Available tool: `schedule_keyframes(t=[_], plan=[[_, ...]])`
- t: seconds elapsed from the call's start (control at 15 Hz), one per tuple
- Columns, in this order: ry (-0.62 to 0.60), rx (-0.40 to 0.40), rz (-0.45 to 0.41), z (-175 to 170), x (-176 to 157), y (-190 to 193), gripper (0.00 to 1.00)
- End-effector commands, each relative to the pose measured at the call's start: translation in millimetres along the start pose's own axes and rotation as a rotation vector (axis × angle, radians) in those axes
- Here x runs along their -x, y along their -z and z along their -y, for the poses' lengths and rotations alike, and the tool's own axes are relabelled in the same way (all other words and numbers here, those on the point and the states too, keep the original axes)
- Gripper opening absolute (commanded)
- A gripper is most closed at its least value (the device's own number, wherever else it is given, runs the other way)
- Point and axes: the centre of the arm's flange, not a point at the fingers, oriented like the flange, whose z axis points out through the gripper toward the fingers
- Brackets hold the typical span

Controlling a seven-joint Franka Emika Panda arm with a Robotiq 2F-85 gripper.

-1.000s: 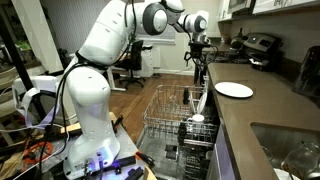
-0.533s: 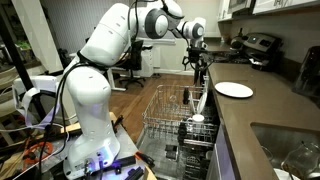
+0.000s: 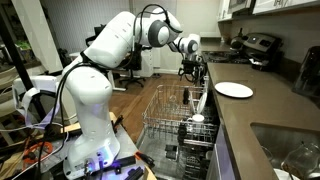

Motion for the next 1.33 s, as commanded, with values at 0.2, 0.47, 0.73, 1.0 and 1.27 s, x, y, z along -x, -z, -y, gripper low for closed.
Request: schedule_keyframes(t=[0.2,0.47,0.73,1.0,1.27], plan=[[-0.018,0.078,0.05,-9,2,-66,1.0],[-0.029,0.103,0.049,-16,3,-89,1.0],[-0.025,0.107,0.045,-24,6,-99,0.94],[-0.016,0.098,-0.002,-30,10,-98,0.53],[-0.022,0.105,-0.072,-42,15,-93,0.35]])
